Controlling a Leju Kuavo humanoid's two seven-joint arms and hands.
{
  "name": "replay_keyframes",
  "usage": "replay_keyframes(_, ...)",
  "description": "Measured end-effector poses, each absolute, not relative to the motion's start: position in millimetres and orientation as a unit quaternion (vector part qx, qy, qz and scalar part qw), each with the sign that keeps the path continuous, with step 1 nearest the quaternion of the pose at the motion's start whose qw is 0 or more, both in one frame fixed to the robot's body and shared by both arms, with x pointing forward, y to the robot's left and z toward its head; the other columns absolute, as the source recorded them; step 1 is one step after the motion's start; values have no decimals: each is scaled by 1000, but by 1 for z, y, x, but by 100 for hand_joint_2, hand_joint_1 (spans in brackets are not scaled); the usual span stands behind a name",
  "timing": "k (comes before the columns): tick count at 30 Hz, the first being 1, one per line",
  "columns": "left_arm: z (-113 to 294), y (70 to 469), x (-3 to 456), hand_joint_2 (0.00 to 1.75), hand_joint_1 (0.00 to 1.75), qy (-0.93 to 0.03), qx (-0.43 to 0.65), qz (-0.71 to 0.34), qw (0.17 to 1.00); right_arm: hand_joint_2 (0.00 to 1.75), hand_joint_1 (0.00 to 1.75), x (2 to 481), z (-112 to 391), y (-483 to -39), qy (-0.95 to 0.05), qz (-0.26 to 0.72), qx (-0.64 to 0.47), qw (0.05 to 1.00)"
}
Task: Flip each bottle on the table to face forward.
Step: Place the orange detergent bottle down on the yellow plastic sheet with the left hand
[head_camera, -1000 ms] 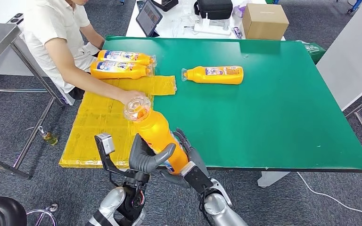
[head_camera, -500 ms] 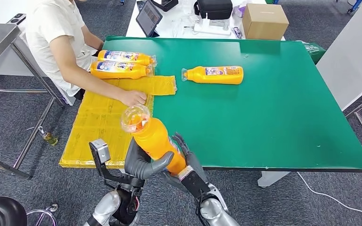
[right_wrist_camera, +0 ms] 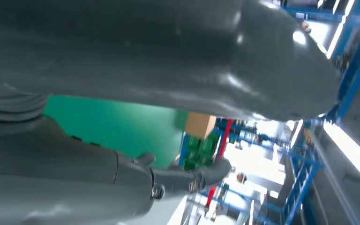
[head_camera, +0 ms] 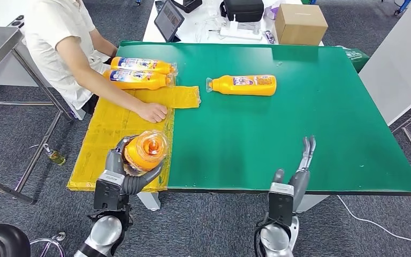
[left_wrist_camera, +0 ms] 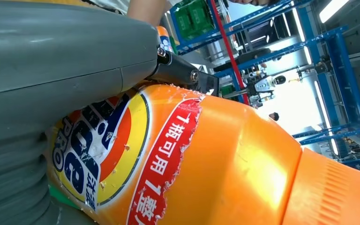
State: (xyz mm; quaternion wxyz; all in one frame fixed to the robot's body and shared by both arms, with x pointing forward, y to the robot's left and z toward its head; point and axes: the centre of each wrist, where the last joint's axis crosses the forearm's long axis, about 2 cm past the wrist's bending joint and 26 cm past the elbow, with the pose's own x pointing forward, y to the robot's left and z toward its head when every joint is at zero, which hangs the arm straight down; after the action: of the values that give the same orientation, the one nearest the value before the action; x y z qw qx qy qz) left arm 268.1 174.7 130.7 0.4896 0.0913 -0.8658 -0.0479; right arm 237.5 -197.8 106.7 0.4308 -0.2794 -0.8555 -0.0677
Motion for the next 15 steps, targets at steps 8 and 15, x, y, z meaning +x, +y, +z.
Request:
replay_keyframes(8, 129, 180, 269, 175, 175, -865, 99, -50, 489, 0, 0, 235, 116, -209, -850, -97, -304, 418)
replay_keyframes(15, 134, 188, 275, 175, 172, -878, 219, -110, 411, 0, 0, 237, 129, -228, -844, -111, -352, 390)
